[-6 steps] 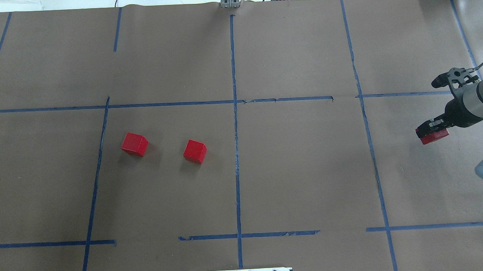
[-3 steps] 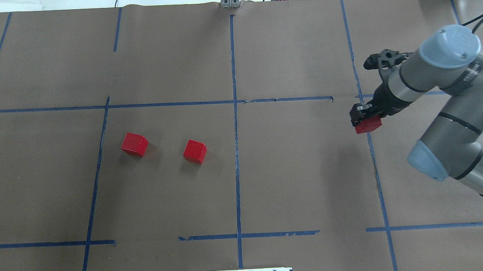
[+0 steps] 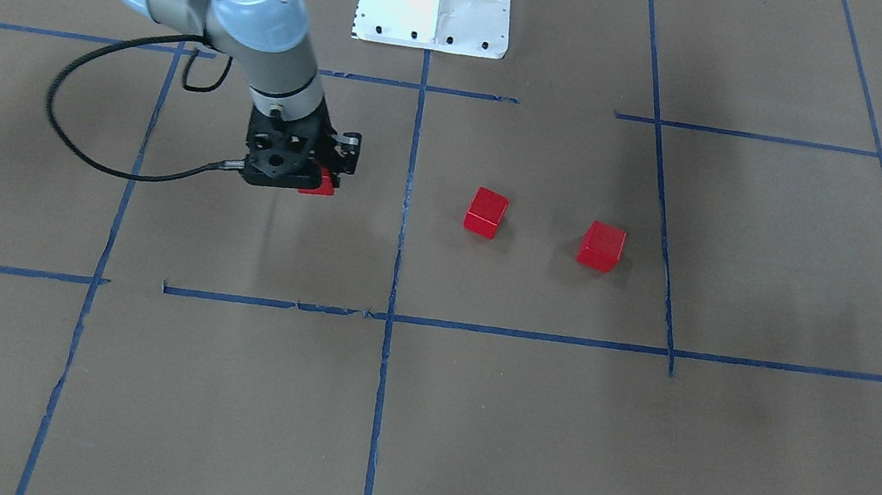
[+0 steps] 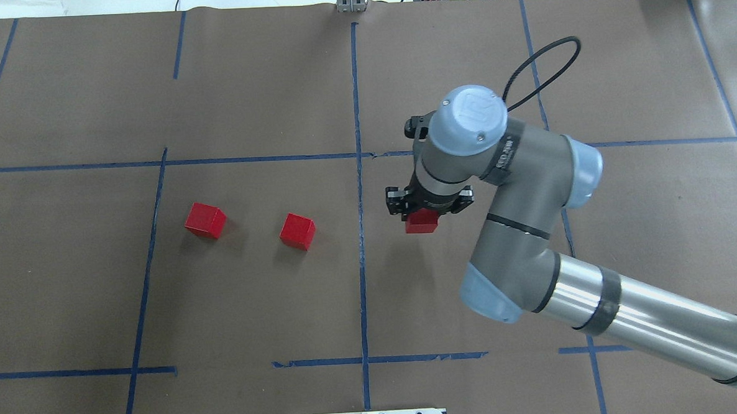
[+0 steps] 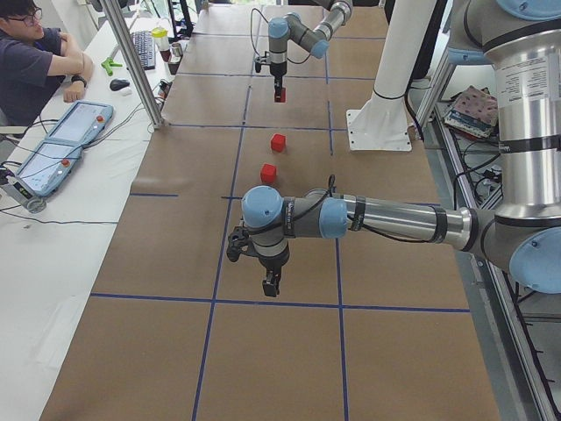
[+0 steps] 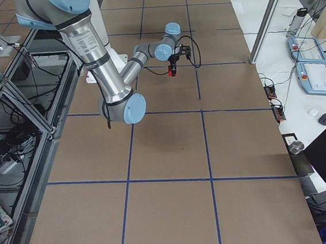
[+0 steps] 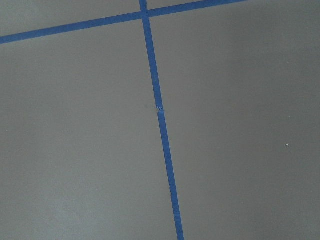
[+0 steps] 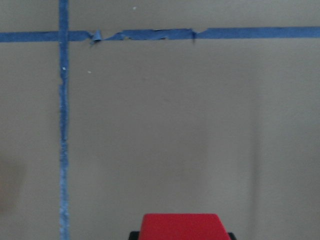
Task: Form red blocks into L shape at center
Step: 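Lift the red cube with the right gripper and carry it to the table center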
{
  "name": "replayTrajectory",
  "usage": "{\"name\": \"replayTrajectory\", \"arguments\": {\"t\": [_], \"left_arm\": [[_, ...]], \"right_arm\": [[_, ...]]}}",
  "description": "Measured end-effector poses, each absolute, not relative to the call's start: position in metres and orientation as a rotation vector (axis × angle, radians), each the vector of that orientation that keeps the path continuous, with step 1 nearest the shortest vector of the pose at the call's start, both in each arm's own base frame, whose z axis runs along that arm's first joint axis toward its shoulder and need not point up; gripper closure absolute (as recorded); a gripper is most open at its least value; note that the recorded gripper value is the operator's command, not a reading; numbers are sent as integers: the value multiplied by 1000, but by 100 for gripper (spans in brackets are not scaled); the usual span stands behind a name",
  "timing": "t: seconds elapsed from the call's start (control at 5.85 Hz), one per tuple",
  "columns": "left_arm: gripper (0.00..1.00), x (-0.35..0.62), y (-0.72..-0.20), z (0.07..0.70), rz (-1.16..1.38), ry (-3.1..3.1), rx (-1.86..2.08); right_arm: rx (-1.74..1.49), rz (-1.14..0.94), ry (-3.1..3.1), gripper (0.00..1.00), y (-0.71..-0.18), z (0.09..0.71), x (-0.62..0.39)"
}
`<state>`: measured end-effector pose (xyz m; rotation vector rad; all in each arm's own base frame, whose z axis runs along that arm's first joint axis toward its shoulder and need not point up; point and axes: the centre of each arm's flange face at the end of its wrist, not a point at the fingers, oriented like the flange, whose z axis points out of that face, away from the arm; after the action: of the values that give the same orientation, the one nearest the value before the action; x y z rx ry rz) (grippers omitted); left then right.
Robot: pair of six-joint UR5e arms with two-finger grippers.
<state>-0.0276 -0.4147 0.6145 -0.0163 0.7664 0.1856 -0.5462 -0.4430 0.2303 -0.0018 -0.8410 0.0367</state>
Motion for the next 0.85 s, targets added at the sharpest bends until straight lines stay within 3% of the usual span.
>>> {"name": "replayTrajectory", "arguments": {"t": [0.51, 0.85], "left_arm": [[0, -28, -415, 614, 186, 766, -15], [0, -26, -415, 613, 184, 791, -17]], "right_arm": [[-28, 111, -813, 94, -424, 187, -626], [-29, 101, -798, 75, -418, 191, -636]]}}
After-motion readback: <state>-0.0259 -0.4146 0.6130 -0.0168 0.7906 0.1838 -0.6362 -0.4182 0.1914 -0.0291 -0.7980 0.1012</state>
